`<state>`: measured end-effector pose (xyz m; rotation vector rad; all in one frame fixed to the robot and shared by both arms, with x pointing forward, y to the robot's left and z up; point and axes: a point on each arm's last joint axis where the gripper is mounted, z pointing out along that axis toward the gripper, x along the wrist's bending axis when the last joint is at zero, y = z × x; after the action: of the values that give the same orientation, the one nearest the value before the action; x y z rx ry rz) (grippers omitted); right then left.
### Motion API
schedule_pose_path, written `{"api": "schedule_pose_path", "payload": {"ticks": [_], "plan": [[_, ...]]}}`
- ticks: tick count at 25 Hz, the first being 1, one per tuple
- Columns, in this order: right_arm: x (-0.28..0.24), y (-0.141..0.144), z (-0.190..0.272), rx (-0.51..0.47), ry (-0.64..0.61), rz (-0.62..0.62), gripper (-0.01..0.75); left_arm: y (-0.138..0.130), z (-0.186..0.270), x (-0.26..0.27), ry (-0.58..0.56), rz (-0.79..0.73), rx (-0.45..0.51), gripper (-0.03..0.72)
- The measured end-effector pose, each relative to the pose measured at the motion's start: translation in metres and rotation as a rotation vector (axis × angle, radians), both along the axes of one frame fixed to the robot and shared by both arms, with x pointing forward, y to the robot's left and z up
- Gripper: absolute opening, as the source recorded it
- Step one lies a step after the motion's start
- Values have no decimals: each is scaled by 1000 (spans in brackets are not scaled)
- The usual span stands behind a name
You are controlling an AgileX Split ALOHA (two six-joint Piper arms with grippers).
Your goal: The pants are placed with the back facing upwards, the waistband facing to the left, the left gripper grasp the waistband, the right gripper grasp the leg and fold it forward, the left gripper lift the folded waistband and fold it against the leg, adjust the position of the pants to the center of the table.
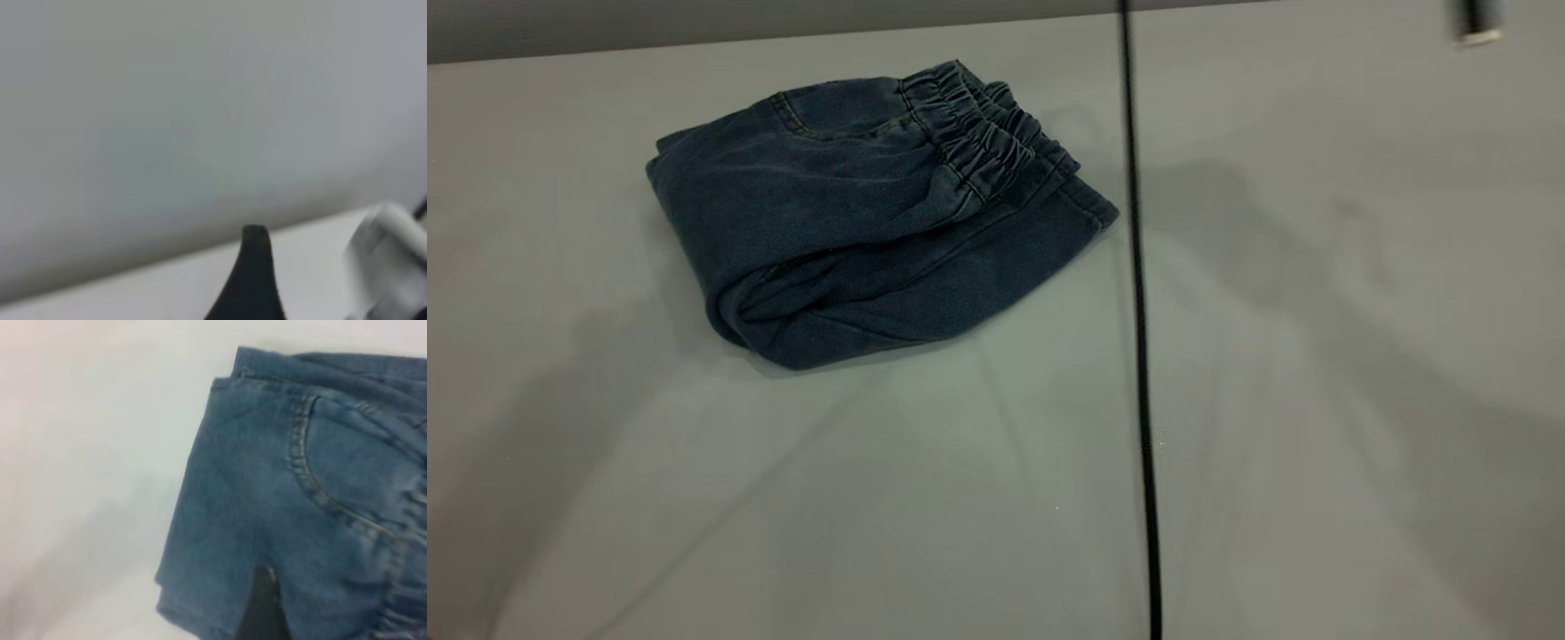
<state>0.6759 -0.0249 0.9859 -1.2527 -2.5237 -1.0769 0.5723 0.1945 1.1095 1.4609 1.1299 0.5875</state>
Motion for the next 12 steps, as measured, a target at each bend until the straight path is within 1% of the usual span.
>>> {"api": "schedule_pose_path", "payload": {"ticks": [3,6,8,10,12], "plan": [[-10,29,-12,-47,-43,-24,483,6,33,-21,-94,10,-21,580],[-25,58,-30,-105,-93,7,483,10,55,-38,-160,9,-37,580],[-37,77,-49,-167,-122,46,483,11,61,-43,-180,8,-40,580],[-45,90,-67,-221,-141,53,483,11,60,-43,-179,1,-42,580],[-49,96,-86,-289,-169,51,483,10,59,-42,-175,0,-40,580]]}}
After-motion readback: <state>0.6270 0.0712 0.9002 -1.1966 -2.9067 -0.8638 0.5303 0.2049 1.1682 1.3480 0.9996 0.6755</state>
